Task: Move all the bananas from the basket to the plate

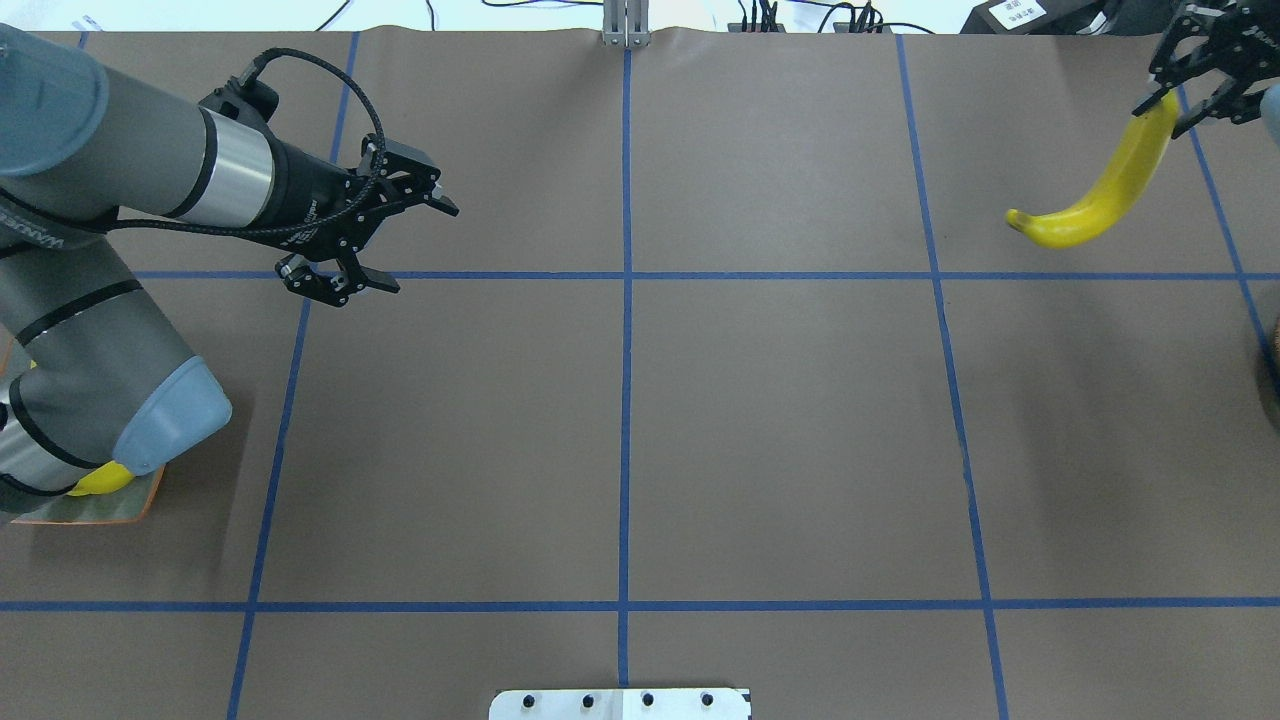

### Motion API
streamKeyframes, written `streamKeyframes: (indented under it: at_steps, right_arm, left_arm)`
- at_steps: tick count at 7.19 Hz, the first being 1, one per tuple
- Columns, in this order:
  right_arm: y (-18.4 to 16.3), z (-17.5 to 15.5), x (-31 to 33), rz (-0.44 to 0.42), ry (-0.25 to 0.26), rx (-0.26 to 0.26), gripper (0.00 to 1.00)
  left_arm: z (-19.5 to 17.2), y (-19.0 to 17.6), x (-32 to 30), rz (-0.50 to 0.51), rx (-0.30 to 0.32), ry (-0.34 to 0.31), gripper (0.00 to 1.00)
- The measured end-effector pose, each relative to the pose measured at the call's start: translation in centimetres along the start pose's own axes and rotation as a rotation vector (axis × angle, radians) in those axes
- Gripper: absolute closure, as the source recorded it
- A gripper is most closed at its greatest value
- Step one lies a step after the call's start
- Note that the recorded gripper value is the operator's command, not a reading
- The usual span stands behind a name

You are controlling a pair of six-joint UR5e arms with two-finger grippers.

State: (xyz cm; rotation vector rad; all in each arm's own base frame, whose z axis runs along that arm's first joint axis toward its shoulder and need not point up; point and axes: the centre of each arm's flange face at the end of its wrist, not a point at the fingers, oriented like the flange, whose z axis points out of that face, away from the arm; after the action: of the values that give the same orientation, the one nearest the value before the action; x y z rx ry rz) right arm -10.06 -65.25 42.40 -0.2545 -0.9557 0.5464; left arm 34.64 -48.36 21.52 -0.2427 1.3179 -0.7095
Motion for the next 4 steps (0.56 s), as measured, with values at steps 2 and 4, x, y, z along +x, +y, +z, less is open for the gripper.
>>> streamKeyframes:
  at_steps: [2,4]
  right_arm:
    - [3.7,1.3,-5.9,0.135,-0.082,-0.002,1.00]
    - [6.9,1.5,-10.5,0.247,-0.134,-0.020,1.00]
  left_arm:
    - [1.9,2.6,2.7,-0.094,-0.007,0.027,0.00]
    - [2.8,4.7,5.6,-0.181,-0.020,0.059,0.00]
